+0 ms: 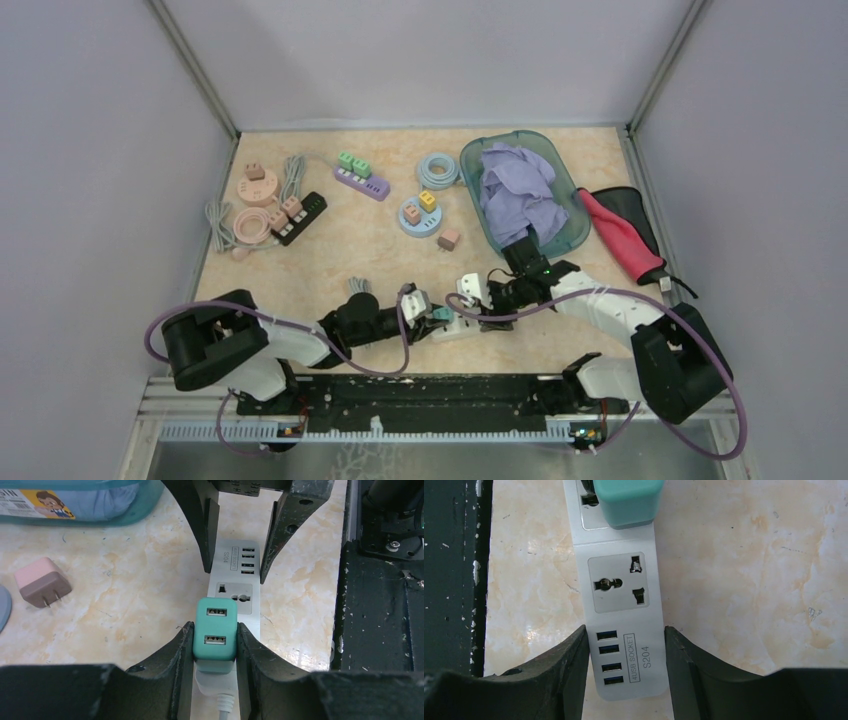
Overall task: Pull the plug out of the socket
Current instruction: Remove the plug from the socket.
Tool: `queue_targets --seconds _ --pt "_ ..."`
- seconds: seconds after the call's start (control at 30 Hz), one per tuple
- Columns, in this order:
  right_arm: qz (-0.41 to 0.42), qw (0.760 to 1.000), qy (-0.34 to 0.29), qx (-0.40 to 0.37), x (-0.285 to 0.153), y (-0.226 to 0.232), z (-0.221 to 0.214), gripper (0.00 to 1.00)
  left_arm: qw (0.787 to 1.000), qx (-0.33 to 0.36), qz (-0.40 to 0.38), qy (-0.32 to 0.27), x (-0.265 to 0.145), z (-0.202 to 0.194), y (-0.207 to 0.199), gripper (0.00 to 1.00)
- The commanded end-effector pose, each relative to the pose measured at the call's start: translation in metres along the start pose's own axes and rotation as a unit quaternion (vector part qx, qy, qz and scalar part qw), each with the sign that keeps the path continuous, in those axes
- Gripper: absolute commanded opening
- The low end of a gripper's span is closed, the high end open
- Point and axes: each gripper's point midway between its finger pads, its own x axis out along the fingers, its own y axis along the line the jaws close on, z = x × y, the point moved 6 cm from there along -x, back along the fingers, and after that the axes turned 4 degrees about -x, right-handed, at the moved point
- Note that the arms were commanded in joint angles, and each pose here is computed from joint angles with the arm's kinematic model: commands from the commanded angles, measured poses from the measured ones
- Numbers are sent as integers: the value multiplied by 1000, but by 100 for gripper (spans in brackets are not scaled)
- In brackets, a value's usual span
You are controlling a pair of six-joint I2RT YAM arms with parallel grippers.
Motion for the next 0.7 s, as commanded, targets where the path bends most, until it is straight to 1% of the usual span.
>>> queue_targets --seconds 0.0,0.07,0.13,0.2,0.33,0.4,0.43,0.47,0.53,0.57,0.6,0.67 --pt "-5 997 63 34 -5 2 -18 0 996 41 20 -74 3 33 4 1" --pt "-4 998 62 34 -5 3 -18 0 998 35 18 -56 10 31 3 1" --pt "-2 998 61 34 -4 3 -18 0 999 16 26 -23 21 28 5 1" --pt "-1 997 63 34 -3 3 -19 0 999 -8 36 -5 31 28 7 1" --pt "-7 997 67 34 -3 1 -19 0 995 -69 71 -7 39 31 11 1" --pt "-17 997 71 37 -4 -2 -19 0 994 -78 77 -12 40 35 12 1" --pt "-21 996 73 40 -5 -3 -18 4 995 -71 69 -14 40 37 10 1" --pt "-25 996 72 41 -6 -5 -17 12 996 -63 59 -18 39 36 9 1" --pt "-26 996 67 45 -7 -6 -14 31 998 -41 42 -38 35 36 6 1" --pt "-25 997 61 46 -7 -6 -11 39 998 -28 34 -47 34 36 5 1" --pt "-22 997 56 46 -8 -5 -10 46 998 -20 26 -50 32 34 4 1" --pt "-23 998 43 47 -8 -5 -5 54 998 -9 7 -57 32 32 0 1"
